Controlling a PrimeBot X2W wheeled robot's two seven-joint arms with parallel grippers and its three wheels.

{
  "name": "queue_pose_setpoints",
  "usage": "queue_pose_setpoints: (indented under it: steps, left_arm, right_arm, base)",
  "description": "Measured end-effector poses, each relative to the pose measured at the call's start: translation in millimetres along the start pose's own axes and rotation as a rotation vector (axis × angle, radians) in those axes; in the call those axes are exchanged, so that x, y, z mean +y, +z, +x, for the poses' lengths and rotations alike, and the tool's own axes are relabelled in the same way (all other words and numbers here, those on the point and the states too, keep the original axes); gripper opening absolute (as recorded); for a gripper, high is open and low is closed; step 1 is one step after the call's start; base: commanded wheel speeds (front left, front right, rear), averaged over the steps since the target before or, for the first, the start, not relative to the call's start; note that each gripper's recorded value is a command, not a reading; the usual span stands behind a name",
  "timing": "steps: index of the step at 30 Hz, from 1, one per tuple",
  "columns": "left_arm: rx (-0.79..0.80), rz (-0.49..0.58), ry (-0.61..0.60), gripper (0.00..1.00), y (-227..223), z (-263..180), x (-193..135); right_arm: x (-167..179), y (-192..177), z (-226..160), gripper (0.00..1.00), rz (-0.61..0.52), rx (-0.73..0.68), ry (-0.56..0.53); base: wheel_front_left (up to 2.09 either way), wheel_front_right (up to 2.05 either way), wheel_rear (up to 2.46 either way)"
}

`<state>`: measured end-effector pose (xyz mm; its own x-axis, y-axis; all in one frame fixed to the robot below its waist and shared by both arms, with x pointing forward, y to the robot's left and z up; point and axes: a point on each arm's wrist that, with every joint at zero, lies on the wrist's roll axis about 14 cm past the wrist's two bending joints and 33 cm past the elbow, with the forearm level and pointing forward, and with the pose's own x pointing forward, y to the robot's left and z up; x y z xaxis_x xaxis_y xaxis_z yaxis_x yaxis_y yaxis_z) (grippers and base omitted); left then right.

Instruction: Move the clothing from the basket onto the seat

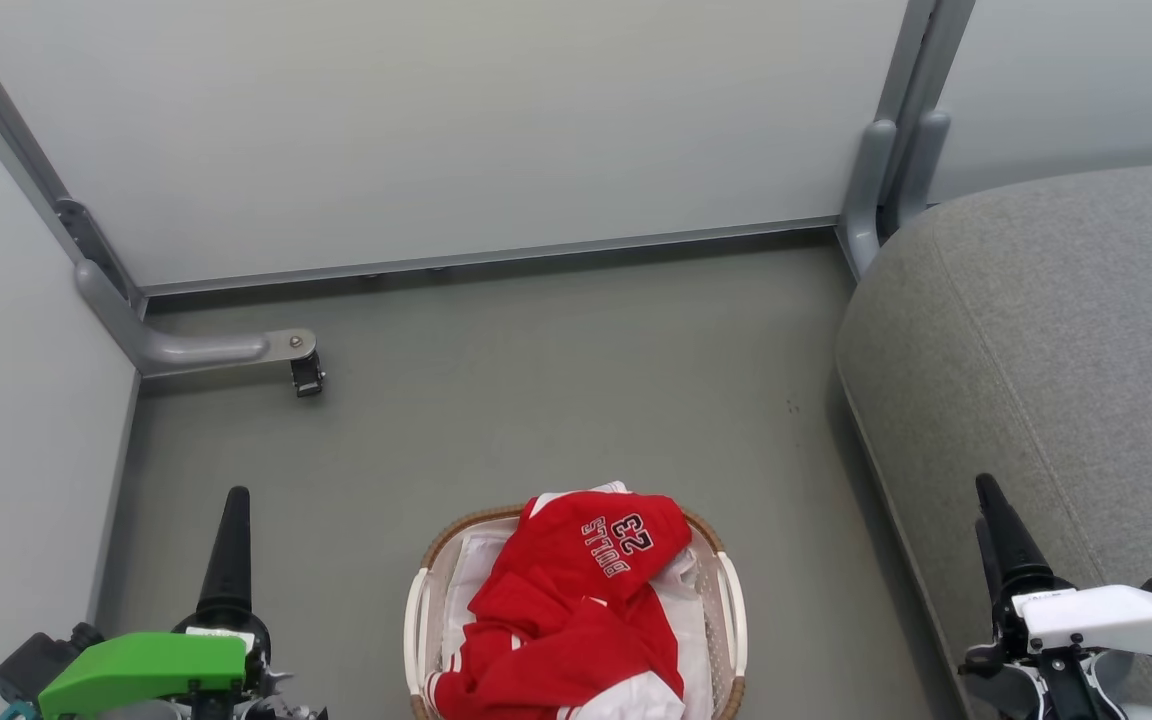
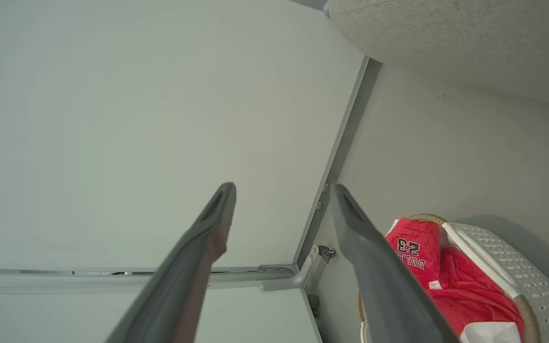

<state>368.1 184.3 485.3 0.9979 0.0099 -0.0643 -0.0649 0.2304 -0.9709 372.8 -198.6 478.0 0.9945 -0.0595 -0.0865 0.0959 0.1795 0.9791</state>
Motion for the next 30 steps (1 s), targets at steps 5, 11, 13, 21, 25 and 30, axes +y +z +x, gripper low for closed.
queue_pose_setpoints:
  steps: [5,11,13,21,25,30]
  left_arm:
    - [-0.008,0.091,-0.016,1.00,0.6,0.7,-7.1]
    - [-0.006,0.218,-0.032,1.00,-3.1,0.3,-13.9]
    - [-0.005,0.258,-0.033,1.00,-4.3,-1.1,-13.8]
    - [0.008,0.425,-0.058,1.00,-13.3,-3.5,-19.6]
    - [0.021,0.507,-0.068,1.00,-19.8,-6.0,-19.8]
    - [0.019,0.579,-0.074,1.00,-21.9,-7.3,-20.4]
  right_arm:
    - [4.4,3.4,0.8,1.00,-0.098,-0.013,0.014]
    - [11.4,6.6,1.6,1.00,-0.224,-0.028,0.037]
    - [12.1,6.3,0.9,1.00,-0.262,-0.028,0.040]
    - [17.0,3.0,-0.8,1.00,-0.433,-0.027,0.063]
    - [18.5,-0.5,-1.4,1.00,-0.502,-0.022,0.074]
    - [19.2,-4.5,-2.0,1.00,-0.581,-0.014,0.083]
  base:
    - [0.00,0.00,0.00]
    - [0.00,0.00,0.00]
    - [0.00,0.00,0.00]
    - [0.00,0.00,0.00]
    - [0.00,0.00,0.00]
    - [0.00,0.00,0.00]
